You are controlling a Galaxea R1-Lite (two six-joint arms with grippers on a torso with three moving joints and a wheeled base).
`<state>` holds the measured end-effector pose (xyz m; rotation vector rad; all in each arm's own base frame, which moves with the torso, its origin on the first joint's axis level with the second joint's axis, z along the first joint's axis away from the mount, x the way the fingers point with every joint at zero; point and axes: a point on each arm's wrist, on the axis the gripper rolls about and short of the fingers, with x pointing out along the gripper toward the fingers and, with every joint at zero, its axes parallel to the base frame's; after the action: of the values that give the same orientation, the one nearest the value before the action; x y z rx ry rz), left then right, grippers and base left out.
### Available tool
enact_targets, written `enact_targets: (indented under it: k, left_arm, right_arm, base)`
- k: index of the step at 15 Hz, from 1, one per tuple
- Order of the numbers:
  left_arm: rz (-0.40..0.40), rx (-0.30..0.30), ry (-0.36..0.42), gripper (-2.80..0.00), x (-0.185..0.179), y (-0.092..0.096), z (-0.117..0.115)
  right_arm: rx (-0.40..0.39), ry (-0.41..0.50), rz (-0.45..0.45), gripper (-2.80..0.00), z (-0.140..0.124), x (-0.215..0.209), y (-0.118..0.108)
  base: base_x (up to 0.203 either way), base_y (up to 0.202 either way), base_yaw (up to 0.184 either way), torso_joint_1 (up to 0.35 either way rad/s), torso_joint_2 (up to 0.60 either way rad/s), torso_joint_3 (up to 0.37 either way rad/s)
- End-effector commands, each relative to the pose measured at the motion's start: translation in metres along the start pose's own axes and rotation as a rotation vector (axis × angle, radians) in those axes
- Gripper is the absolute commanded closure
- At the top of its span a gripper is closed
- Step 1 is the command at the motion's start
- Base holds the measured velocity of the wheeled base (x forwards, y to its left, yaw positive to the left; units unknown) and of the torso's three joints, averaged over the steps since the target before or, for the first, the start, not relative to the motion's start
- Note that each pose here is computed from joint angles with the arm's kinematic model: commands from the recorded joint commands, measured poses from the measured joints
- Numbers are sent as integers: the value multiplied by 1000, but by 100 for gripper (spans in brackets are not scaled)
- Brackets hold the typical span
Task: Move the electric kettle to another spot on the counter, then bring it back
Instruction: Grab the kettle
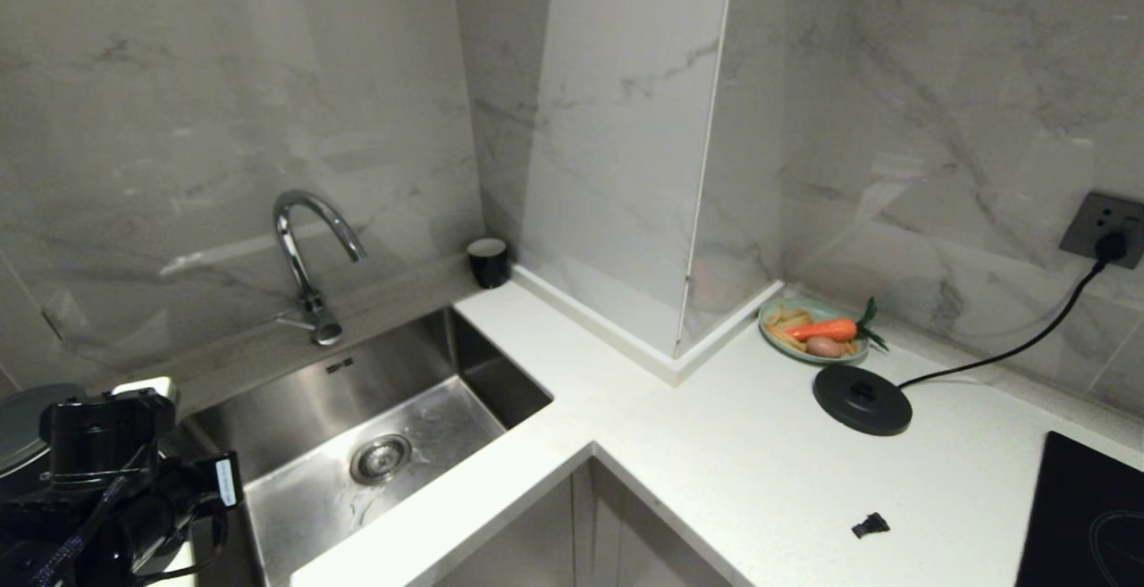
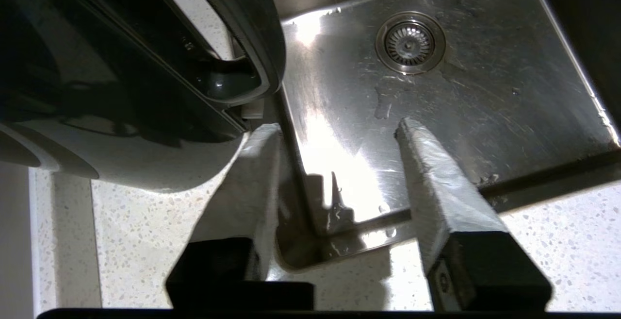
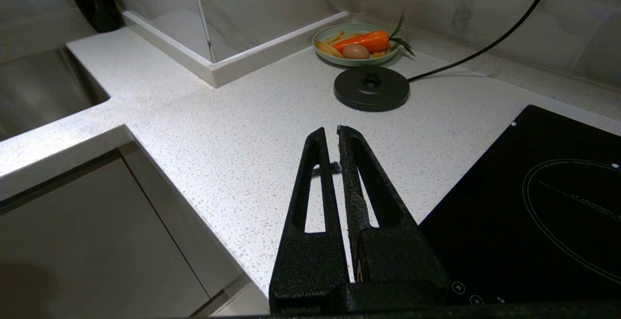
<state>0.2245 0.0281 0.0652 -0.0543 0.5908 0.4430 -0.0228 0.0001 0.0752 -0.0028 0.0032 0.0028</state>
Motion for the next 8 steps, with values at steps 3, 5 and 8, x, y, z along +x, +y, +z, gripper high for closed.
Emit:
enact_targets:
  k: [3, 5, 8]
  left_arm:
    - [17, -17, -12, -280, 3, 4, 4]
    - [20, -24, -24, -280, 7, 4, 8]
    - [24, -21, -9, -280, 17, 1, 9]
  right_arm:
    - [0, 1, 0, 0, 0, 0, 0]
    - [0, 0, 0, 0, 0, 0, 0]
    - [0, 1, 0, 0, 0, 0, 0]
  base:
    - [0, 0, 0, 0, 0, 0]
    - [0, 0, 0, 0, 0, 0]
    - [0, 0, 0, 0, 0, 0]
